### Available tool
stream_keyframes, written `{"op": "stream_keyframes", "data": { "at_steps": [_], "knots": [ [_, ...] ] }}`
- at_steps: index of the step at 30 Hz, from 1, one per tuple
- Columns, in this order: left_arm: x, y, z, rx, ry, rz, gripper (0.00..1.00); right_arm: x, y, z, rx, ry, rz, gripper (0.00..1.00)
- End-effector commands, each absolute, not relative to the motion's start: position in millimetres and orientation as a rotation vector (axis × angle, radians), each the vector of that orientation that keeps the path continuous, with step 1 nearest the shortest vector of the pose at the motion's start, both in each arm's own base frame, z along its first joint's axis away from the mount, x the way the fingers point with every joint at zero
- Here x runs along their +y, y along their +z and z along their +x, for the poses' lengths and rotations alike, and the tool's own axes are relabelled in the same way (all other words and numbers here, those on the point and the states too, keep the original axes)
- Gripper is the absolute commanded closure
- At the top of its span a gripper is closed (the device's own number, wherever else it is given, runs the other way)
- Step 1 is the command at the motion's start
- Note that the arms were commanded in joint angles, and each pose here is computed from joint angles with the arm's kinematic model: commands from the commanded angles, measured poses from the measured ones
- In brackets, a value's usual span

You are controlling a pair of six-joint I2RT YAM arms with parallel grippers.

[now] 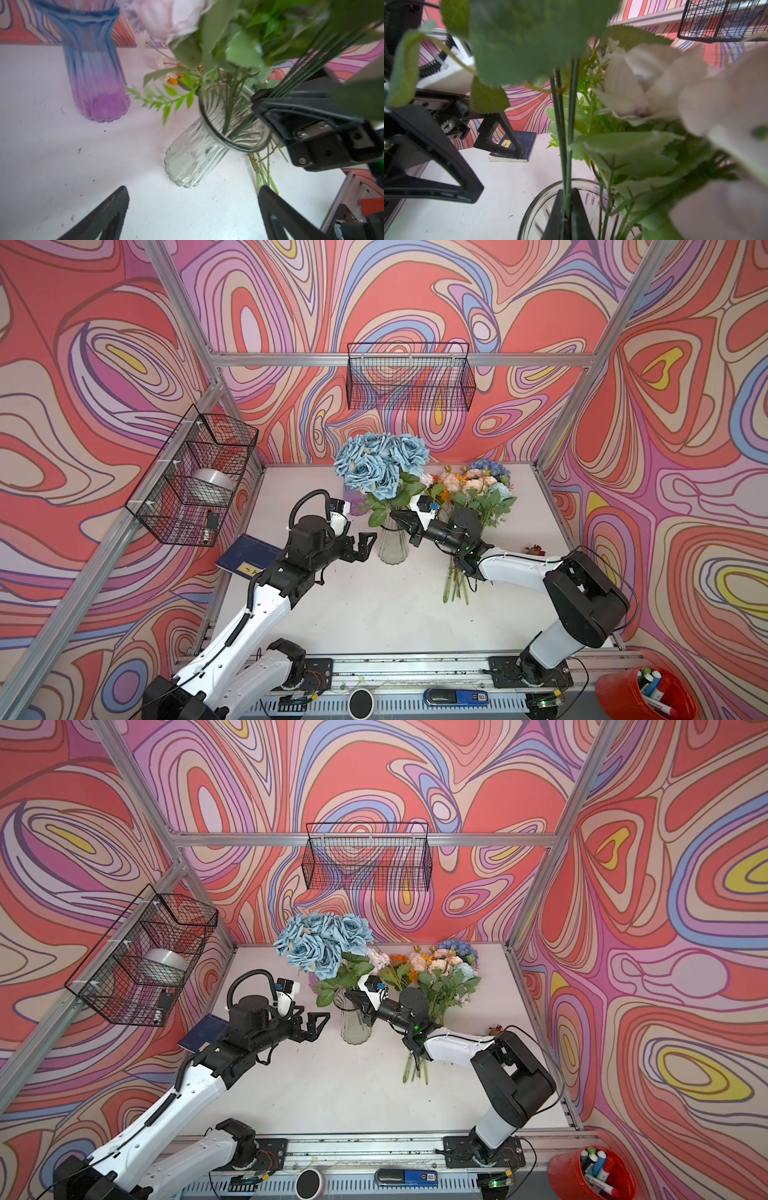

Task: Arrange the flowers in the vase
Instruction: 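Lower the rose stems into the clear vase while the left gripper opens and draws back, then reach the left gripper back to grip the vase top while right holds stems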

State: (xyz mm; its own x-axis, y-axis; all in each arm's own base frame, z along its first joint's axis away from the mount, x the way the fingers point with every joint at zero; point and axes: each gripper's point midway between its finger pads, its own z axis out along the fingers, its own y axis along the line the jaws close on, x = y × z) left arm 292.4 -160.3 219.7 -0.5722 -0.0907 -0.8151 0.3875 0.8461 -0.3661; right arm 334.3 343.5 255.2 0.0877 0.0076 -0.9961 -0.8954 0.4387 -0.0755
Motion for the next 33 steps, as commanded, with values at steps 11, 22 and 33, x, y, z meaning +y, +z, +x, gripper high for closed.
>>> {"op": "stream_keyframes", "data": {
  "at_steps": [11, 22, 33],
  "knots": [
    [-142, 219, 291, 2.035, -0.697, 0.052, 0.0, 351, 223, 327, 1.558, 0.726, -1.024, 0.98],
    [-165, 245, 277, 1.876, -0.864, 0.176, 0.0, 350, 227, 342, 1.713, 0.631, -1.047, 0.89],
    [-181, 289, 295, 1.687, -0.985, 0.163, 0.02, 351, 233, 344, 1.763, 0.533, -1.132, 0.84]
  ]
}}
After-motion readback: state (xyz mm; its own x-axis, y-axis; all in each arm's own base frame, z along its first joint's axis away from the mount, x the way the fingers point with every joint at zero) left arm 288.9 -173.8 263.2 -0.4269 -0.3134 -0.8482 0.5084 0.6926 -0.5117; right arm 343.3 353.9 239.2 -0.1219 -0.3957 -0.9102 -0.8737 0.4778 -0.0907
